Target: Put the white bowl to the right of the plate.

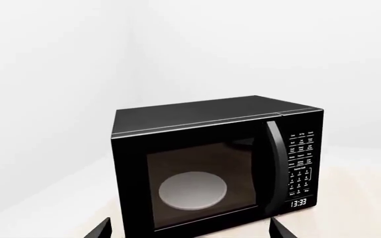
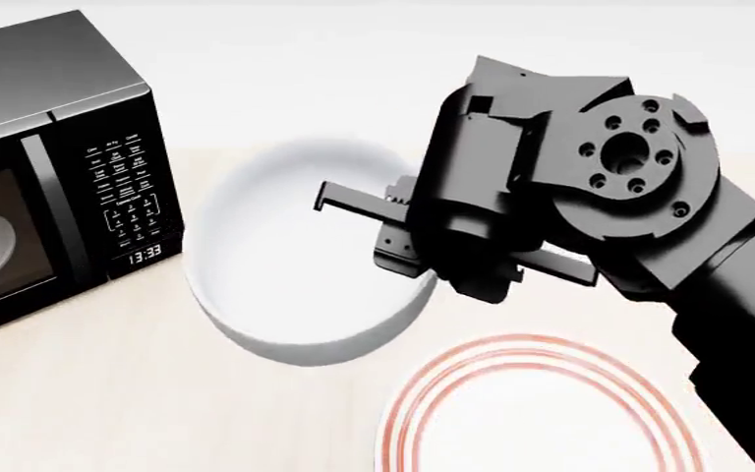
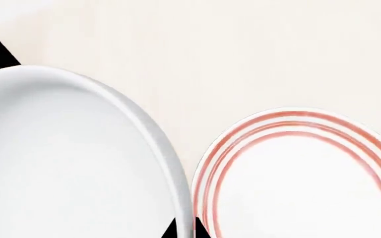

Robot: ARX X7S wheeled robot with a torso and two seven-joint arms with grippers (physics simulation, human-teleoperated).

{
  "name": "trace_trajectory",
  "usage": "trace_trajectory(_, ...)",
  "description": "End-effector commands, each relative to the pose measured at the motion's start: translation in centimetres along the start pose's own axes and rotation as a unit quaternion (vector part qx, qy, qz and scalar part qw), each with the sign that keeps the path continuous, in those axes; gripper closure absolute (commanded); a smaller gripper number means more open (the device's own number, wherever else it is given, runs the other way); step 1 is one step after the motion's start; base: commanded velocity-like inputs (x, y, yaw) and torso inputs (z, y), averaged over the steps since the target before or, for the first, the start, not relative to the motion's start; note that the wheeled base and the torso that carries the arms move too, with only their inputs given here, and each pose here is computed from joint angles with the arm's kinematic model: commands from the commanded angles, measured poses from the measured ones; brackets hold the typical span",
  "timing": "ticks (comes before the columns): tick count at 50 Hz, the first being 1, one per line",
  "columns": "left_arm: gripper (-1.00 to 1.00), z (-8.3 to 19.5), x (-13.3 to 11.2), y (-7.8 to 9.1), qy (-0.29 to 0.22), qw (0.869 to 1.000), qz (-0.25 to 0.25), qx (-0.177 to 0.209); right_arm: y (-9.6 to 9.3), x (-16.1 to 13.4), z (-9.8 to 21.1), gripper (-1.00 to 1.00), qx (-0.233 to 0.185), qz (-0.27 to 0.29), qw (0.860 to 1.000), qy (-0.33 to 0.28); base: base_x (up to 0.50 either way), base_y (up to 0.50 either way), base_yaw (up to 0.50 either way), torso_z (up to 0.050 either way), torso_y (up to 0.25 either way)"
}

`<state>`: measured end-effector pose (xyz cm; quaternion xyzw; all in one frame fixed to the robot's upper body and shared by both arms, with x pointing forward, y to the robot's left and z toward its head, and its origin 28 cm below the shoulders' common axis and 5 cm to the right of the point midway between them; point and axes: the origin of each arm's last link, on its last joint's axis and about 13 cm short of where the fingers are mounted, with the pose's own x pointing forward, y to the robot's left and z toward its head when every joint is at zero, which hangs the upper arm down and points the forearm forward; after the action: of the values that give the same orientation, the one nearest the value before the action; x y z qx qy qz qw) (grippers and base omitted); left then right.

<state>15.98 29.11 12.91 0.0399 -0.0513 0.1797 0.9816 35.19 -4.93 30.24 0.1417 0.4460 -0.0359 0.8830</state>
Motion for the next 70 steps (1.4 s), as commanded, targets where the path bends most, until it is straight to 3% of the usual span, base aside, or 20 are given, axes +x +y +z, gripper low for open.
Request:
trace_trajectory(1,-1.00,-0.1,0.1,-0.1,0.001,1.000,0.000,0.002,-2.5,-0.8,2.0,1.00,0.045,-0.009,0.999,-0.019,0.00,0.00,0.00,0.000,0.000)
trace_trajectory(43,-1.00,-0.4,0.4,-0.5,0.008,1.000,-0.004,0.009,-11.9,0.6,5.3,1.00,0.188,-0.055,0.980,-0.025,0.00,0.00,0.00,0.000,0.000)
trace_trajectory(70,-1.00,-0.6,0.6,-0.6,0.010,1.000,-0.004,0.011,-19.6,1.1,5.7,1.00,0.296,-0.108,0.949,-0.030,0.00,0.00,0.00,0.000,0.000)
